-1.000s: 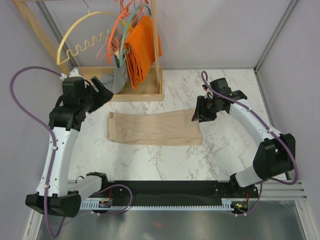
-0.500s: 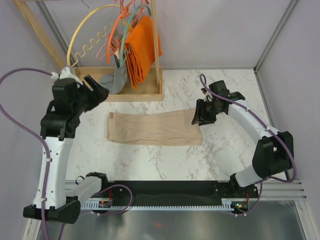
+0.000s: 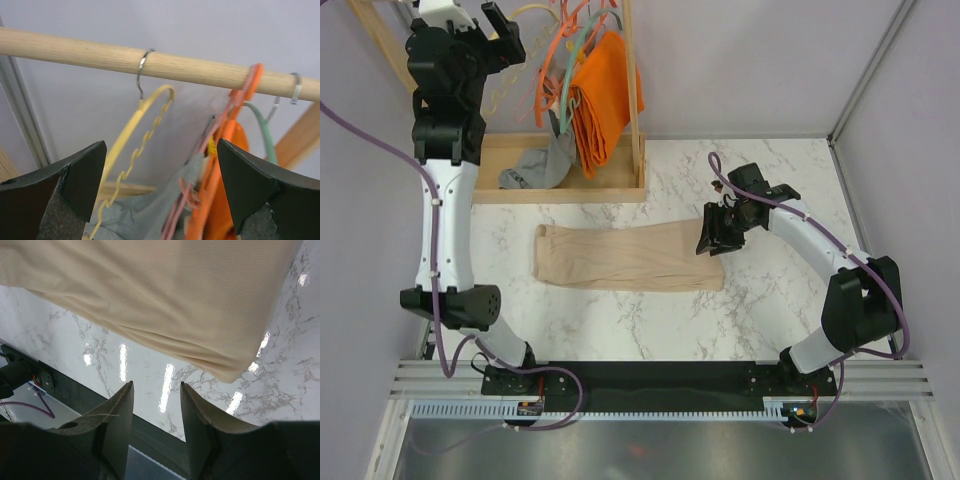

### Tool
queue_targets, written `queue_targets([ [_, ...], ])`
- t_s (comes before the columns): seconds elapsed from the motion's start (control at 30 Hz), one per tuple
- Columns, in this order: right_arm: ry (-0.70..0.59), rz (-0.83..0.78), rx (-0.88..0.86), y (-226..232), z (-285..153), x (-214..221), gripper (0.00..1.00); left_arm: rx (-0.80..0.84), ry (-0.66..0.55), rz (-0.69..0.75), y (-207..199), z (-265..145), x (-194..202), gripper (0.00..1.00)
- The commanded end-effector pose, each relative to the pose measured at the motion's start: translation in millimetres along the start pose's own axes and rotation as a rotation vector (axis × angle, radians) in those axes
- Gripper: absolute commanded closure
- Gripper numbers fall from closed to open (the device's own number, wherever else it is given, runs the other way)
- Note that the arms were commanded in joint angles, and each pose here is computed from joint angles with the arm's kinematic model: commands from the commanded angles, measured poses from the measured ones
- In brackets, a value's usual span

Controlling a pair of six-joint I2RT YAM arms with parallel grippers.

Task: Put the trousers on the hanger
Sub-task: Pick up the hanger from the clothesline.

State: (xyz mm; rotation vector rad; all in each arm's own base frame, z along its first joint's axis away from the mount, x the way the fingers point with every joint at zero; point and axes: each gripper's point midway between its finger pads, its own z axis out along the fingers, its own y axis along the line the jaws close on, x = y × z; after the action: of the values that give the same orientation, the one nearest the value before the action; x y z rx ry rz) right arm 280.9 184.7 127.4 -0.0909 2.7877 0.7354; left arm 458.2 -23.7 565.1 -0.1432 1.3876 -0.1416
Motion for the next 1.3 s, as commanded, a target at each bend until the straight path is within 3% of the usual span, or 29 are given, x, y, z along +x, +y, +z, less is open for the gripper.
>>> queue_targets([
  [0.0,-0.065,-0.061,-0.002,6.1,-10.9,-15.5,0.50,-0.107,-0.110,0.145,35.2,25.6,-24.6,0.00],
  [0.17,-0.096,-0.089,0.017,5.9,-15.4,-23.7,0.50,-0.187,-0.084,0.163,70.3,49.5,-1.4,0.00],
  [0.43,-0.093,-0.091,0.021,7.7,-13.8,-33.3,0.51,-0.202,0.011,0.218,88.7,63.4,44.5,0.04],
  [0.57,-0.087,-0.087,0.021,8.3,-11.4,-36.8,0.51,-0.101,0.066,0.204,75.0,66.8,66.7,0.28],
  [0.73,-0.088,-0.085,0.029,7.1,-11.2,-37.4,0.50,-0.043,0.110,0.150,64.5,66.0,85.9,0.37],
  [0.8,-0.090,-0.084,0.029,6.9,-11.4,-37.5,0.51,-0.024,0.119,0.133,60.7,64.7,88.4,0.45],
  [0.93,-0.096,-0.077,0.033,6.9,-13.7,-36.7,0.51,-0.042,0.078,0.070,57.5,58.7,69.1,0.63],
  [1.03,-0.100,-0.072,0.034,7.2,-14.9,-36.3,0.51,-0.063,0.030,0.027,56.0,54.3,46.9,0.70],
  [1.17,-0.107,-0.067,0.032,8.2,-17.7,-35.3,0.51,-0.062,-0.024,-0.026,49.2,43.0,19.3,0.95],
  [1.27,-0.109,-0.064,0.030,8.9,-18.9,-34.5,0.50,-0.092,-0.060,-0.056,49.9,28.2,0.2,0.98],
])
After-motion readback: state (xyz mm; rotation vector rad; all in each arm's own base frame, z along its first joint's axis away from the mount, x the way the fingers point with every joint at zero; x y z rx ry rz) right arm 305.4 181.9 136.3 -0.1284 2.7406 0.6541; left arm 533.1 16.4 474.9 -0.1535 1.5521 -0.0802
